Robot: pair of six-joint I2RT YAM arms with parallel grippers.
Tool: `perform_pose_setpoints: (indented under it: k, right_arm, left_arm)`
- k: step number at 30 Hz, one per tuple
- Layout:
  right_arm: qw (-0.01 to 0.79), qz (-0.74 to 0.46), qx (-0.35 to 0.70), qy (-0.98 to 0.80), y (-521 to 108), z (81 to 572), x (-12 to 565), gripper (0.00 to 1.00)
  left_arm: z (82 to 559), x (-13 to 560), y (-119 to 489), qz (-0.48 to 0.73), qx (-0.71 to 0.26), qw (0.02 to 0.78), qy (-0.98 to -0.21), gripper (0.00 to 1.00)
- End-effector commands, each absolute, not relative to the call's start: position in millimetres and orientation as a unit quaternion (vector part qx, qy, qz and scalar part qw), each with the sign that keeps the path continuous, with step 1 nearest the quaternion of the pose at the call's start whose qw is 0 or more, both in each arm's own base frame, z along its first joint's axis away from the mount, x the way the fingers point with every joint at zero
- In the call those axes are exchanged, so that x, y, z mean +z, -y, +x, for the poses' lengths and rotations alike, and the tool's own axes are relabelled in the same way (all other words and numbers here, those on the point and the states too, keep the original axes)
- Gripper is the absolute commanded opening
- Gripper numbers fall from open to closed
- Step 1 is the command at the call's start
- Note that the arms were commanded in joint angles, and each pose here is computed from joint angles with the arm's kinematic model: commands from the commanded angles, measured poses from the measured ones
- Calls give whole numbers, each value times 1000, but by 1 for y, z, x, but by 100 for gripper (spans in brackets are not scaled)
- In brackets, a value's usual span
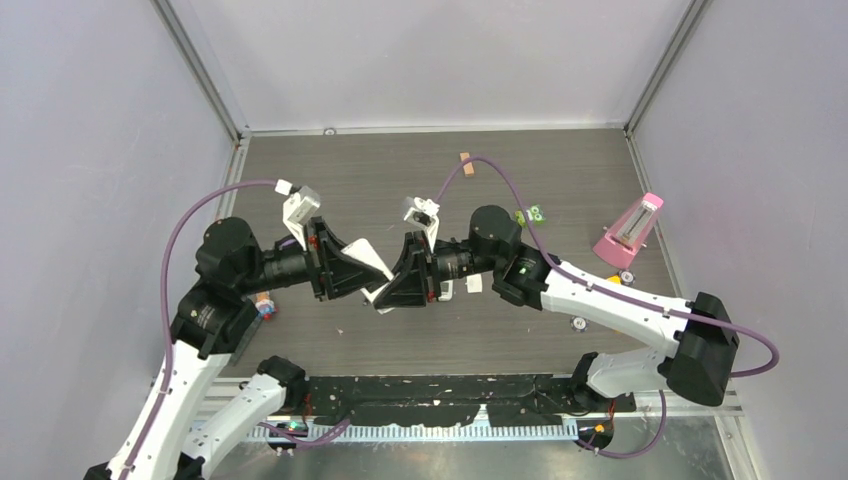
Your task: Load the batteries into the remote control
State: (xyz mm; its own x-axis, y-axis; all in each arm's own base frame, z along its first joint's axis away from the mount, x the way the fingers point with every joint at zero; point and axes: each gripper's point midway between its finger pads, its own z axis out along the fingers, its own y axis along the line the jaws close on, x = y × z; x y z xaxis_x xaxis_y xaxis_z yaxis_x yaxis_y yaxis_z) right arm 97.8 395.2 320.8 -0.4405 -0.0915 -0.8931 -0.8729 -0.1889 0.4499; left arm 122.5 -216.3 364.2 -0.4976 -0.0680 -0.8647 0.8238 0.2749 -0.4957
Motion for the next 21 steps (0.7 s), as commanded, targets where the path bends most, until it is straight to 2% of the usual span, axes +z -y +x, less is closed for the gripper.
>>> perform_pose_setpoints:
  k: [1,4,9,13,18,20,21]
  right_arm:
    - [327,-372,685,-534,-401,103,357,5]
    - [325,-324,712,-531,-401,107,368,5]
    - [341,-266,746,-507,-399,116,392,5]
    - [337,-255,751,-507,-401,119,395,5]
    - [331,-248,751,-515,-403,120,389,7]
    - [332,-246,748,-520,-403,122,386,19]
    - [331,-243,745,-526,-404,123,384,31]
  left_arm:
    - [128,400,217,262,-553,469,-637,42]
    - [132,409,221,240,-576,466,-627,52]
    - [137,420,225,200,-623,471,-591,50]
    - [147,414,223,168,-621,477,-598,37]
    - [151,411,220,153,-610,487,-606,8]
    - [155,407,217,146,-597,493,-615,0]
    - [158,404,216,140,-588,498,-622,0]
